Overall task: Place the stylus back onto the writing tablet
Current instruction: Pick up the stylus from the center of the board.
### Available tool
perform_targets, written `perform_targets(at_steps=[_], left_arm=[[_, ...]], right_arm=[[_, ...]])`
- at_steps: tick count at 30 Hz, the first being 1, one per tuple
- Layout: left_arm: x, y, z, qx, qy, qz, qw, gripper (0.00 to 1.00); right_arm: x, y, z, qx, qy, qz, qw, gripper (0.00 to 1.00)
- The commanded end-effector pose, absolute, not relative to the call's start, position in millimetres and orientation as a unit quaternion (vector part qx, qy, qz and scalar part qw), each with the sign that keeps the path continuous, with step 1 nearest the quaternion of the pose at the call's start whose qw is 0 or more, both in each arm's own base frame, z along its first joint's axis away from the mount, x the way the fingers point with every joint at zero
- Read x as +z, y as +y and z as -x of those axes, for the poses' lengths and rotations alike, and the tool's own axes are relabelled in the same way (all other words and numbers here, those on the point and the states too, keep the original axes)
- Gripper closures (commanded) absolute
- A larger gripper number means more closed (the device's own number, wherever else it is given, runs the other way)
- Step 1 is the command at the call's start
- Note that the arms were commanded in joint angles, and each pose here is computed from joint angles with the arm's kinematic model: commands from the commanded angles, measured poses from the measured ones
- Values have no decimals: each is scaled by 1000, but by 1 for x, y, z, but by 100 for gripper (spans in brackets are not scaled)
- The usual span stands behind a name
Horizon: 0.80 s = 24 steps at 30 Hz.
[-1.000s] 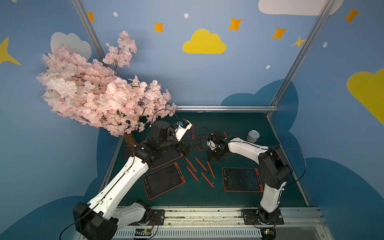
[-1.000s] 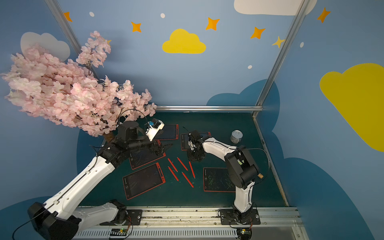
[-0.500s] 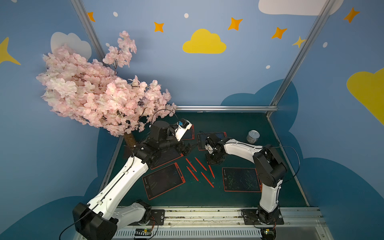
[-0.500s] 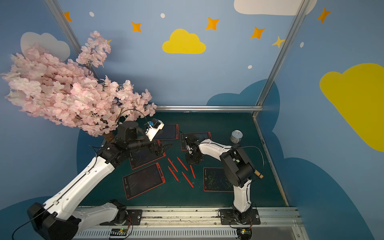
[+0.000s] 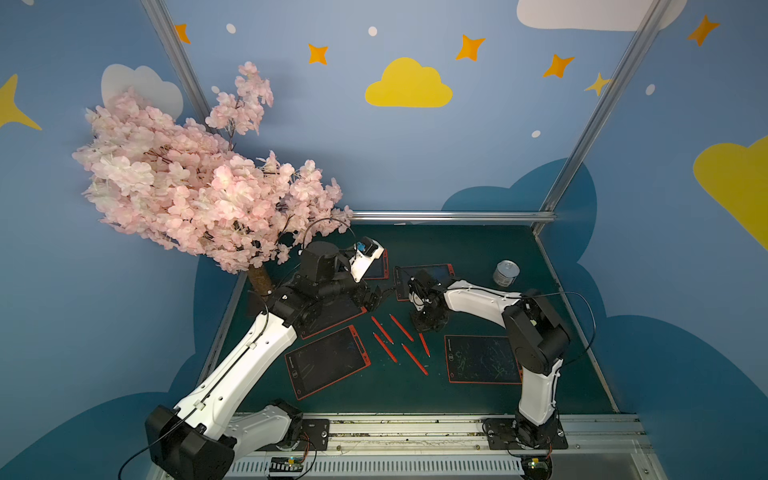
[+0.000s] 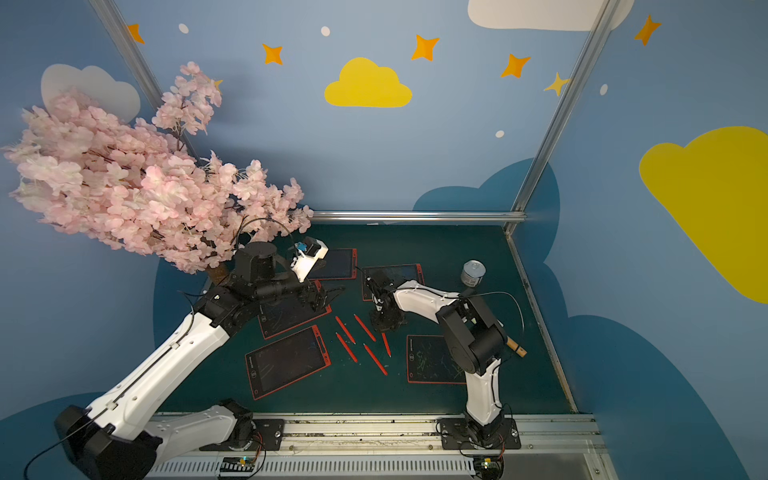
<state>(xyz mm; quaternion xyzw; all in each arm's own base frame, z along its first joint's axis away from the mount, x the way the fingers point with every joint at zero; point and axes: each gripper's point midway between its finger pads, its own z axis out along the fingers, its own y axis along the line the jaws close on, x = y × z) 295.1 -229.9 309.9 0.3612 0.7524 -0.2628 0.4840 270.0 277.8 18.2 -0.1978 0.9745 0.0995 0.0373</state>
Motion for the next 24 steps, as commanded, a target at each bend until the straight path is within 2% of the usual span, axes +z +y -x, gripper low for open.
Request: perform_targets(at_steps=[1, 15, 24], left_arm=[[312, -232, -293, -271, 747, -363, 486, 1], [313, -234, -291, -277, 746, -363, 485, 1], [312, -234, -291, -278, 746, -363, 484, 1]], right_arm=[[1, 269, -261, 64, 976, 208, 13, 89], [-4, 268, -257, 41, 976, 213, 13, 94], [-9, 269, -256, 22, 975, 220, 11, 90]])
